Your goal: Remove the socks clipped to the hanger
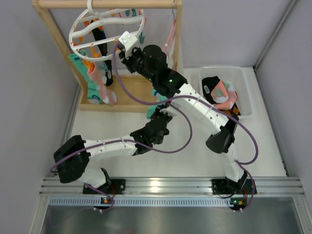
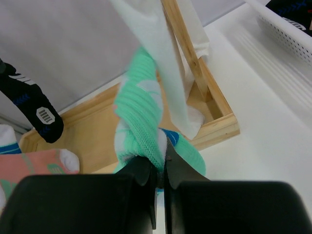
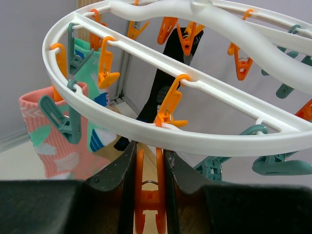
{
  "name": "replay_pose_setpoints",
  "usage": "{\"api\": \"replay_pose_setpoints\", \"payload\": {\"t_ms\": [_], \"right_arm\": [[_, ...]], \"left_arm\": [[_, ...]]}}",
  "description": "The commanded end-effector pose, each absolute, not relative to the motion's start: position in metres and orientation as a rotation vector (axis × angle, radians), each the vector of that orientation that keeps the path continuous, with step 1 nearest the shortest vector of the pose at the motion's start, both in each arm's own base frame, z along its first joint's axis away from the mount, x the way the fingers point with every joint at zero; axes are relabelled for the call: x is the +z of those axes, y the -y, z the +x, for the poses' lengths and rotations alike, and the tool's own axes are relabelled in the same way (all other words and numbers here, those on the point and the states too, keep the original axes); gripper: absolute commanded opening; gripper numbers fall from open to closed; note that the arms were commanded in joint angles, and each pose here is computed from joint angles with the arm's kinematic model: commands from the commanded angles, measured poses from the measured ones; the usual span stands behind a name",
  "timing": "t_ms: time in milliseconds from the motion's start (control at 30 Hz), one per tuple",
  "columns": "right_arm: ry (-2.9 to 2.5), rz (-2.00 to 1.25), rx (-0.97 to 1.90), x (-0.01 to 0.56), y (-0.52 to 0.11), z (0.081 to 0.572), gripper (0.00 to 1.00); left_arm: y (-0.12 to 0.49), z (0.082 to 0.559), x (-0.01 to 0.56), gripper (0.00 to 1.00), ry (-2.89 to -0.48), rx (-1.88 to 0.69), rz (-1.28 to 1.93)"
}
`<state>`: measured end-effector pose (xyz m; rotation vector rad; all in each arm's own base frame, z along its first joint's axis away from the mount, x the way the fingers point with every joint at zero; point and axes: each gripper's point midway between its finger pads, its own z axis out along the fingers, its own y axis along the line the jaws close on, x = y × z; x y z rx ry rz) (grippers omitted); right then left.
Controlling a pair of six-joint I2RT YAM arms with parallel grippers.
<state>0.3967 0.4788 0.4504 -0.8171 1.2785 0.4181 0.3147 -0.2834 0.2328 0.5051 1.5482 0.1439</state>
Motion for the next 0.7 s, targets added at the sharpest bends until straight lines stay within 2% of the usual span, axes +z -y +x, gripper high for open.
{"api": "replay_pose_setpoints", "payload": {"t_ms": [0, 67, 133, 200, 233, 300, 333, 400, 433, 500, 633, 667], "right_arm": [[-1.191, -0.757, 0.472, 0.491, -0.472, 0.387, 0.06], [-1.203, -0.769, 0.481, 0.485, -0.474, 0.385, 0.14], [-1.198, -0.757, 0.499, 0.489, -0.471, 0.382, 0.32], [-1.204, -0.765, 0.515, 0.487, -0.468, 0.376, 0.37], [-1.204, -0.772, 0.525, 0.487, -0.468, 0.373, 0.46], [-1.203, -0.789, 0.555, 0.488, -0.465, 0.364, 0.55], [-1.212, -0.800, 0.561, 0.485, -0.465, 0.361, 0.65], [-1.201, -0.815, 0.591, 0.493, -0.460, 0.348, 0.75], [-1.214, -0.828, 0.599, 0.488, -0.459, 0.344, 0.87], [-1.214, -0.832, 0.623, 0.498, -0.449, 0.329, 0.99], [-1.270, -0.863, 0.667, 0.485, -0.430, 0.303, 0.99], [-1.260, -0.850, 0.680, 0.497, -0.415, 0.291, 0.99]], "left_arm": [[0.277, 0.310, 0.249, 0.00, -1.531, 0.057, 0.403], [0.270, 0.305, 0.239, 0.00, -1.561, 0.031, 0.372], [0.266, 0.296, 0.239, 0.00, -1.584, -0.058, 0.330], [0.259, 0.286, 0.246, 0.00, -1.594, -0.124, 0.303], [0.260, 0.281, 0.243, 0.00, -1.608, -0.176, 0.297], [0.255, 0.272, 0.248, 0.00, -1.614, -0.236, 0.286], [0.255, 0.268, 0.249, 0.00, -1.620, -0.275, 0.274], [0.246, 0.260, 0.251, 0.00, -1.627, -0.309, 0.256], [0.247, 0.256, 0.251, 0.00, -1.631, -0.350, 0.253], [0.241, 0.247, 0.258, 0.00, -1.624, -0.405, 0.239], [0.233, 0.230, 0.255, 0.00, -1.655, -0.496, 0.245], [0.232, 0.223, 0.259, 0.00, -1.648, -0.542, 0.253]]}}
